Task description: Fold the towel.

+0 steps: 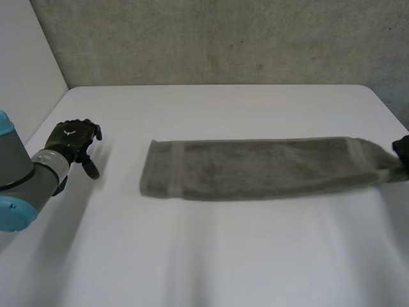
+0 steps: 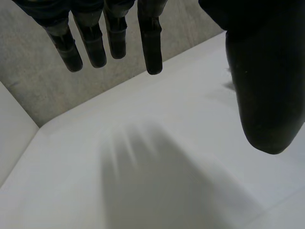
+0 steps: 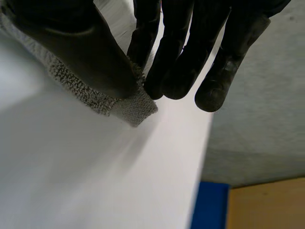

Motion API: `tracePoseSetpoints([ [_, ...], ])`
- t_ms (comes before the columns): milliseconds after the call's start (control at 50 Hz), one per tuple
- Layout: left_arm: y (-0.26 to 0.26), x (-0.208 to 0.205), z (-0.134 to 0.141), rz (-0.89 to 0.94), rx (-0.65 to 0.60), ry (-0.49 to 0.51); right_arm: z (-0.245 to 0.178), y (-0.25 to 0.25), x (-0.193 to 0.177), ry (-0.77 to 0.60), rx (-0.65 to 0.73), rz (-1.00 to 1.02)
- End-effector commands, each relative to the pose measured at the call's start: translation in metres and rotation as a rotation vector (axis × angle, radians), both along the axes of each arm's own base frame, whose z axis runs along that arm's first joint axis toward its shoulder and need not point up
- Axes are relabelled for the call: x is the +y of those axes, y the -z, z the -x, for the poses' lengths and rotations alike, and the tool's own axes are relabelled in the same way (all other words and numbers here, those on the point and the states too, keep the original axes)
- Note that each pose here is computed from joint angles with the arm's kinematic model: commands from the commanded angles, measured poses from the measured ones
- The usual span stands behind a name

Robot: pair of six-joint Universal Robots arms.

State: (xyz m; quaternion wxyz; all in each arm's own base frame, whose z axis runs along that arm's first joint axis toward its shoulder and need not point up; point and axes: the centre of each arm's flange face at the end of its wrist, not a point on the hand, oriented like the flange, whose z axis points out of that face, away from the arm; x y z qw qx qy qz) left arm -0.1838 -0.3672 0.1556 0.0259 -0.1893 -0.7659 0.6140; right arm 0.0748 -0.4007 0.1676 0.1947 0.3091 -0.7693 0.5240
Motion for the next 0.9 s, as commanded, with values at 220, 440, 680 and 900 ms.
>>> tracePoseSetpoints([
  [220,-0.028,0.003,0.004,0.032,0.146,-0.005,-0.241,-0.103,0.079,-0.454,-0.011,0.307],
  [440,-0.034,0.01,0.009,0.025,0.197,0.022,-0.384,-0.025,0.196,-0.84,-0.047,0.281],
  [680,-0.032,0.013,0.011,0.018,0.195,0.028,-0.389,0.005,0.204,-0.802,-0.022,0.169],
  [900,-0.032,0.03,0.04,0.01,0.197,0.111,-0.297,-0.054,0.147,-0.562,-0.3,0.037],
])
